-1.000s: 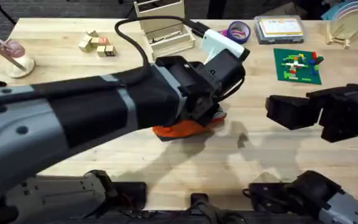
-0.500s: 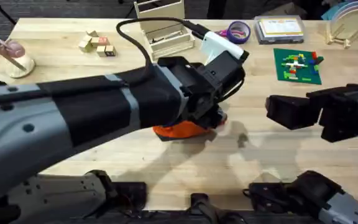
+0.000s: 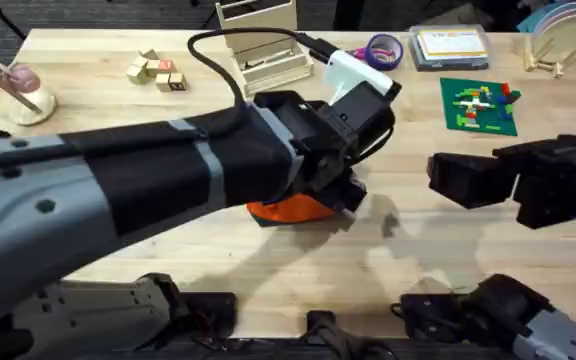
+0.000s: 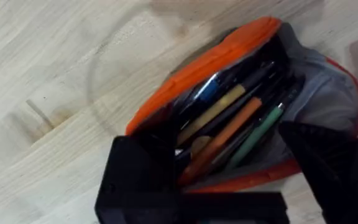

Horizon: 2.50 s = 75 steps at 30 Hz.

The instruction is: Unzip the bag, pick up the pens from the table one at a time and place them inside, then zip the bag closed.

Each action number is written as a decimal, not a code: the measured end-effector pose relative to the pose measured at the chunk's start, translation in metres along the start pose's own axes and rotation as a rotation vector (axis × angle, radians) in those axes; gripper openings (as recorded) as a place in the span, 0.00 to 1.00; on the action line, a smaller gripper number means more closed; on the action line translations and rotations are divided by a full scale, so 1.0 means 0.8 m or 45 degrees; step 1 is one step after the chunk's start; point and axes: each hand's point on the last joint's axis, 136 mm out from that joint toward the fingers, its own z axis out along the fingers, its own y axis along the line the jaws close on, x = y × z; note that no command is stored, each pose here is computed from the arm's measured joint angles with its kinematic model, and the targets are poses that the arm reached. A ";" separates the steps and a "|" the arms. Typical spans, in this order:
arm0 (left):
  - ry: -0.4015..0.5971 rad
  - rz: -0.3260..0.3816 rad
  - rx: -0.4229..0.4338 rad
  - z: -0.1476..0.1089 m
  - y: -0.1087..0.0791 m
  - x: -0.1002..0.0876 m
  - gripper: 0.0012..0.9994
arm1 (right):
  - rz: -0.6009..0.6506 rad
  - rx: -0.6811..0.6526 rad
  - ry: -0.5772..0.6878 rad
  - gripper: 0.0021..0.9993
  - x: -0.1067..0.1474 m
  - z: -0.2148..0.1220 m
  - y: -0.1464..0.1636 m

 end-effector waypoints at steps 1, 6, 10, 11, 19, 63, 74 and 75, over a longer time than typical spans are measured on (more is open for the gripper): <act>0.000 0.000 0.000 0.000 0.000 0.000 0.99 | 0.000 0.000 0.000 1.00 0.000 0.000 0.000; -0.017 -0.004 0.005 -0.007 0.000 -0.004 0.99 | 0.000 0.000 0.000 1.00 0.000 0.000 0.000; -0.101 0.000 0.032 -0.033 0.003 -0.015 0.99 | 0.000 0.000 0.000 1.00 0.000 0.000 0.000; -0.132 0.009 0.040 -0.042 0.004 -0.018 0.99 | 0.000 0.000 0.000 1.00 0.000 0.000 0.000; -0.268 0.129 0.063 -0.100 0.016 -0.023 0.99 | 0.000 0.000 0.000 1.00 0.000 0.000 0.000; -0.192 0.070 0.047 -0.163 0.130 0.054 0.99 | 0.000 0.001 0.000 1.00 0.000 0.000 0.000; -0.166 0.151 0.049 -0.165 0.154 0.070 0.99 | 0.000 0.000 0.000 1.00 0.000 0.000 0.000; -0.173 0.157 0.053 -0.167 0.158 0.072 0.99 | 0.000 0.000 0.000 1.00 0.000 0.000 0.000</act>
